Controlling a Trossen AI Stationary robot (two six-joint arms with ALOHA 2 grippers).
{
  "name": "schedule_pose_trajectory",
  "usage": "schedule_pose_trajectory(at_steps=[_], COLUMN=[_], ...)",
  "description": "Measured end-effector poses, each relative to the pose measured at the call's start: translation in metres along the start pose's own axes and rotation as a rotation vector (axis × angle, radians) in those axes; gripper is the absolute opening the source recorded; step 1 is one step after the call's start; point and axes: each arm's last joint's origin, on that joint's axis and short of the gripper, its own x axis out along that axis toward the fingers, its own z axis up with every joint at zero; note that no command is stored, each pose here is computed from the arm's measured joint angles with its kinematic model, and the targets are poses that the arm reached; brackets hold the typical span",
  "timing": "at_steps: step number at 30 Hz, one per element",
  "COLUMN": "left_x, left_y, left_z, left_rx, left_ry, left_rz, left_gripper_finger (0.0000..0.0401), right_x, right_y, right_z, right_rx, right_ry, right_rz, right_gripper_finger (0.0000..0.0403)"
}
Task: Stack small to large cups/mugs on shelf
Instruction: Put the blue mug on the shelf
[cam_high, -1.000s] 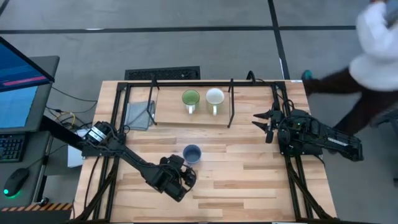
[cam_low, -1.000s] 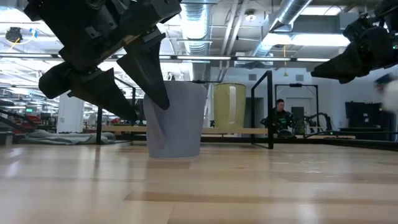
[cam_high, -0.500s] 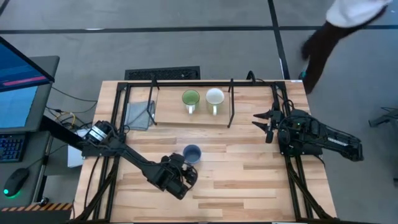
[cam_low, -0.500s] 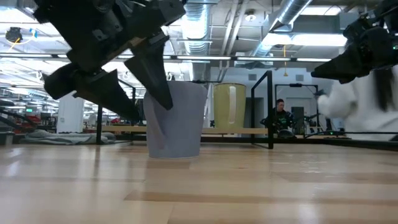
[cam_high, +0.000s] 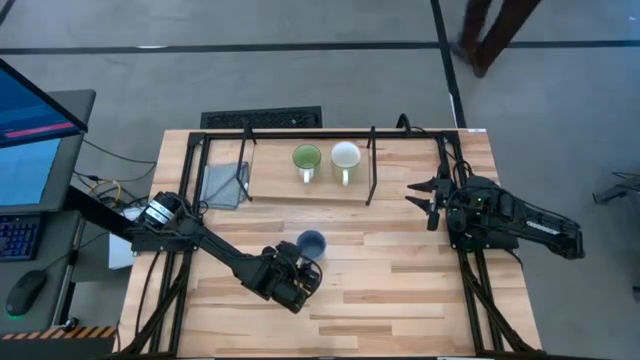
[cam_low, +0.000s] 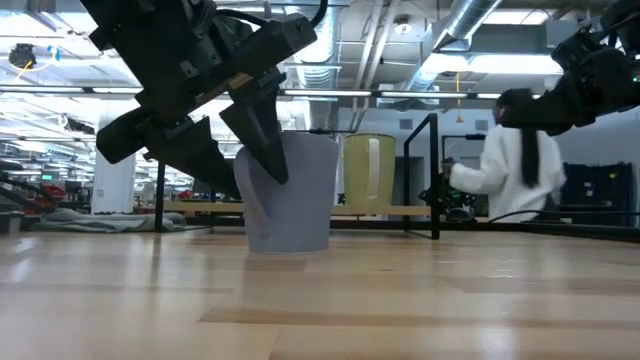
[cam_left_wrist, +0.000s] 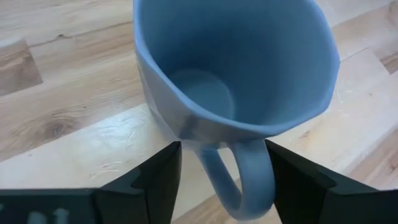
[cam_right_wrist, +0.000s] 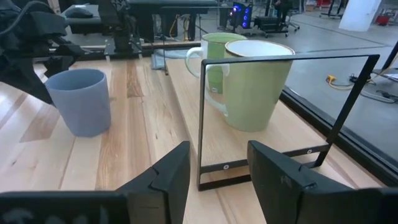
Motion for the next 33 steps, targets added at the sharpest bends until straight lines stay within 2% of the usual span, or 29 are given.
schedule_pose_trajectory(at_steps=[10,30,33], left_x=[0.0000,-0.0003,-0.0001], left_y=[0.0003,0.0043,0.0043], left_z=[0.0000,0.0005,0.0008], left_rx=[0.014,0.049,0.054], left_ry=[0.000,-0.008,-0.012], left_rz=[0.003,0.037,0.037], left_gripper_finger=[0.0139,0.0033,0.0027], right_x=[0.0000,0.0000,-0.0001], right_y=[0.0000,0.0001,0.0001], right_z=[-0.0003,-0.0014,-0.0013], right_rx=[-0.001,-0.003,-0.003], right_ry=[0.003,0.014,0.014], right_rz=[0.000,0.001,0.001], right_gripper_finger=[0.0180,0.0183,0.0182])
